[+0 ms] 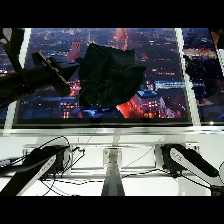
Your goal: Fold the clothes and pants, and hang the long-sleeved shirts on hangers.
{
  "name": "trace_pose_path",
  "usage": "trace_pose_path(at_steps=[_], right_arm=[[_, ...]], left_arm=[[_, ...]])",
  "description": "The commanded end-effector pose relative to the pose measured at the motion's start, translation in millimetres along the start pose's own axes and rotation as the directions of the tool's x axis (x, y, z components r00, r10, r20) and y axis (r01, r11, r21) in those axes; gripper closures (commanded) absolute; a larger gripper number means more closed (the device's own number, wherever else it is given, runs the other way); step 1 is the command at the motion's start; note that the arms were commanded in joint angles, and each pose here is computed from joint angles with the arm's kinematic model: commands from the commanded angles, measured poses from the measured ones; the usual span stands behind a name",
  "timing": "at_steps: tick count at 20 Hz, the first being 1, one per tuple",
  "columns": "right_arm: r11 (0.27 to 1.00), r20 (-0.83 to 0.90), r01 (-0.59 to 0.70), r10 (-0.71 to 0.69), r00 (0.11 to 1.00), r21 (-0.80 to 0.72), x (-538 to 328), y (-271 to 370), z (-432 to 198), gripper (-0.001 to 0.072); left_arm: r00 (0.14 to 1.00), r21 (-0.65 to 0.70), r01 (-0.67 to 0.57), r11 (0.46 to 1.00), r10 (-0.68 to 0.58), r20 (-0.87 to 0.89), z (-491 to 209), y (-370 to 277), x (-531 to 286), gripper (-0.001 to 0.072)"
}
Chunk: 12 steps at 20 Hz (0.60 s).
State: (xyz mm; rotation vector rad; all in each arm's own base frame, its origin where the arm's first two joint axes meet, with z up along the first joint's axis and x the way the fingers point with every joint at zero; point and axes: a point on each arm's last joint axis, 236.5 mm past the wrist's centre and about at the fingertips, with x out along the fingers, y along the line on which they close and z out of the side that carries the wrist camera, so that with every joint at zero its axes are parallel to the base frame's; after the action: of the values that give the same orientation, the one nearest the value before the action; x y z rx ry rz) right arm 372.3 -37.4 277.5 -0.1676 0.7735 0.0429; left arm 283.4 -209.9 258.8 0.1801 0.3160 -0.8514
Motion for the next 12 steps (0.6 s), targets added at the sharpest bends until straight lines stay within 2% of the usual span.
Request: trace_pose_path(at_steps=[1,3,7,10,12], right_arm=[[1.0,0.008,-0.012,0.012,1.0,0.002,0,3,2,0.068],[0.999,0.063,-0.041,0.04,0.997,0.019,-1,10,15,0.068],[0.951,0.092,-0.291,0.282,0.955,0.103,-3,67,21,0.0679],[0.836,0.082,-0.52,0.514,0.854,0.175,1,126,16,0.0679],[0.776,-0.026,-0.622,0.627,0.778,0.104,17,180,-8,0.068]], left_arm=[[1.0,-0.002,-0.001,1.0,0.001,0.008,2,0,0,0.0682],[0.999,-0.026,0.002,1.0,-0.001,0.048,11,0,-1,0.0682],[0.997,-0.052,0.027,0.998,-0.023,0.069,16,-6,-1,0.0682],[0.995,-0.074,0.049,0.996,-0.043,0.088,21,-10,-1,0.0682],[0.991,-0.104,0.082,0.991,-0.07,0.118,28,-17,-3,0.0682]])
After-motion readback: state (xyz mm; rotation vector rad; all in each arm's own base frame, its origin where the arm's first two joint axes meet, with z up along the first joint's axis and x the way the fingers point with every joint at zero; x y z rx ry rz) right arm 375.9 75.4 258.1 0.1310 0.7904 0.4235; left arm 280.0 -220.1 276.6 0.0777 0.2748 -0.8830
